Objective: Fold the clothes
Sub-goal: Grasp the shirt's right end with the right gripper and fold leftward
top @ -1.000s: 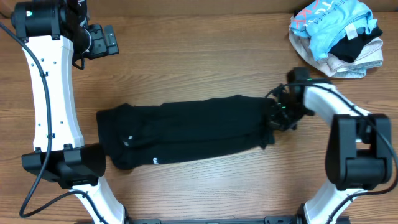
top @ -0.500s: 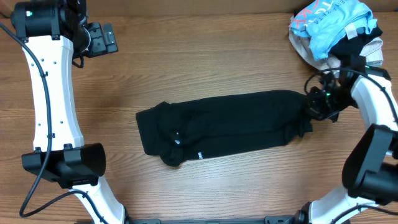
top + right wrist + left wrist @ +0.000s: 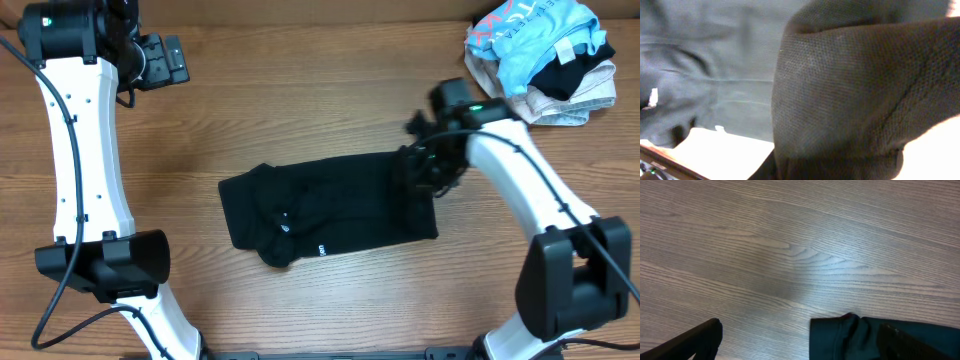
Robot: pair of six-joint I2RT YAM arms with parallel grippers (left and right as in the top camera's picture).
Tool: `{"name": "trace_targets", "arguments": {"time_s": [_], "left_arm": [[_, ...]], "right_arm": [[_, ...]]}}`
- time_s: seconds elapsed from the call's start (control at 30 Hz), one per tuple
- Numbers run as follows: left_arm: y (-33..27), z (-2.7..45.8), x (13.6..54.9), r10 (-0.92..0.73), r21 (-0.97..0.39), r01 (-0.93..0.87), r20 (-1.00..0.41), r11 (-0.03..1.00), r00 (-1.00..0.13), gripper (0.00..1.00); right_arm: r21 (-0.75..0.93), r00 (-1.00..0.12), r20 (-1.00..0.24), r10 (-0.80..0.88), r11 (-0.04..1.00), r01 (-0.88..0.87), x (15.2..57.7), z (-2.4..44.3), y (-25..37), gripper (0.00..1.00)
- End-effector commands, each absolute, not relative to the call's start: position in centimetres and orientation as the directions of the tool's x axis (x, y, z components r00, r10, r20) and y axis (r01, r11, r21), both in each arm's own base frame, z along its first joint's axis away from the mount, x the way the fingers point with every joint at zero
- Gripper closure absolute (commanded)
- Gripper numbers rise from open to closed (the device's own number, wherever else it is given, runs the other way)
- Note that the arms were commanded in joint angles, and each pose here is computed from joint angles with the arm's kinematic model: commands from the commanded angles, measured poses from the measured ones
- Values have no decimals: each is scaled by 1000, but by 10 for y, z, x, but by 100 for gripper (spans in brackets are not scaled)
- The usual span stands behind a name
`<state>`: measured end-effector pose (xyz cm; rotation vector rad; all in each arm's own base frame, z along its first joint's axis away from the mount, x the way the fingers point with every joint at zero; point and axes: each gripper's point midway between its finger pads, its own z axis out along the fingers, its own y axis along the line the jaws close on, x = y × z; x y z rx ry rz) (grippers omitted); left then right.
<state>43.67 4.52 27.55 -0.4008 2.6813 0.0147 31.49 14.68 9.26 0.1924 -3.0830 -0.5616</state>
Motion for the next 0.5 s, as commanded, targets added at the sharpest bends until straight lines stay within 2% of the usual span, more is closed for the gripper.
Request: {"name": "trace_targets", "arguments": {"time_s": [0.0, 0.13, 0.2, 0.33, 0.47], "left_arm": [[48, 287, 436, -258, -41, -268, -447, 962, -857, 0], [45, 286, 437, -258, -52, -263, -444, 963, -858, 0], [44, 286, 436, -258, -57, -260, -441, 964, -859, 0], [36, 277, 432, -256, -90, -240, -398, 966, -881, 0], [18, 251, 422, -248, -160, -208, -294, 965, -923, 0]], "right_arm": [[365, -984, -79, -160, 914, -178, 314, 107, 180, 68], [378, -970, -94, -224, 893, -243, 302, 109, 209, 28], [394, -968, -80, -237, 885, -249, 296, 113, 215, 23], [400, -974, -75, -215, 888, -227, 300, 130, 208, 20], [389, -977, -125, -170, 898, -206, 318, 156, 193, 16]]}}
